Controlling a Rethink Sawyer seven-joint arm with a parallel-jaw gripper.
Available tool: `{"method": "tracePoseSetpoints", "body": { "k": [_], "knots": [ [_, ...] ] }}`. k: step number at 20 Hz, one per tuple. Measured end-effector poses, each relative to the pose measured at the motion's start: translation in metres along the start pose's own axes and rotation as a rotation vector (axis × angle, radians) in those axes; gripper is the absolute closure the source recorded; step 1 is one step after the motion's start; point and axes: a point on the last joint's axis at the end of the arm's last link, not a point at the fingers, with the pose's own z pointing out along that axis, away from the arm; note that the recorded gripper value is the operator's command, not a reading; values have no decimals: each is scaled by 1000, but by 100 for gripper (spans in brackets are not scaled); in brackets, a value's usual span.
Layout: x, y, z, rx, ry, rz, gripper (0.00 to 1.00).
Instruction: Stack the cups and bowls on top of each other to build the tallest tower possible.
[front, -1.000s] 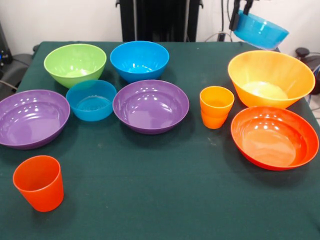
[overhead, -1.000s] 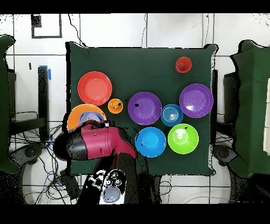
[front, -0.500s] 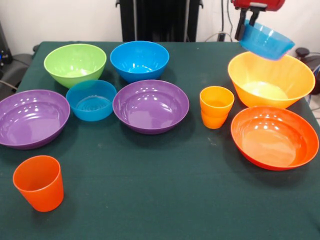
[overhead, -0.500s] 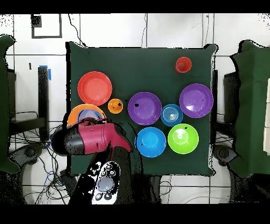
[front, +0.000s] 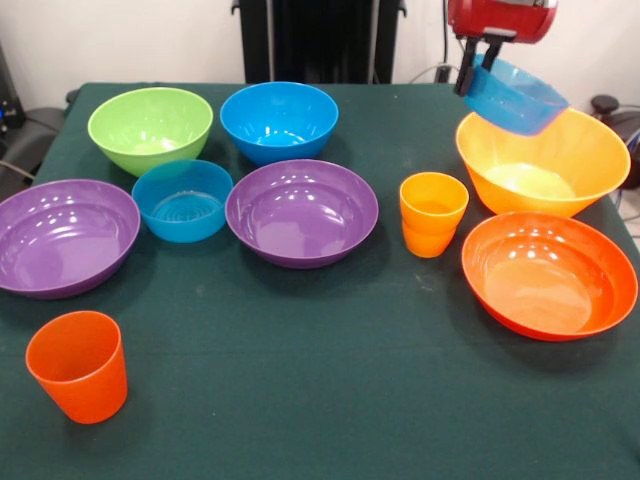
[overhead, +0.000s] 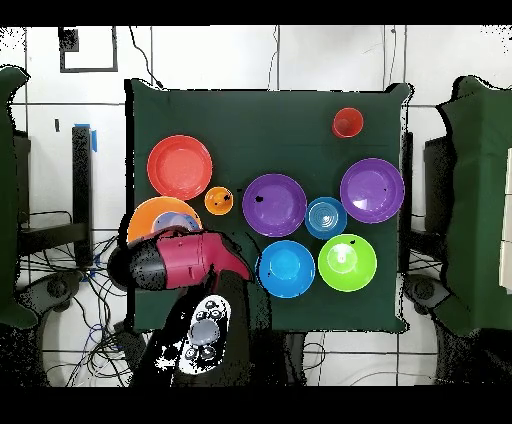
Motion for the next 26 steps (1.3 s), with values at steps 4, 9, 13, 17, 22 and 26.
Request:
{"method": "tracePoseSetpoints", "body": {
  "k": [4,9,13,17,22,26],
  "knots": [
    [4,-2,7,6,15,1,100],
    [9,-7,14,18,32,5,100],
    [14,-10,19,36,42,4,100],
    [22,-2,21,50,49,-19,100],
    [32,14,24,59,57,-48,100],
    [36,20,25,65,61,-50,100]
  ]
}}
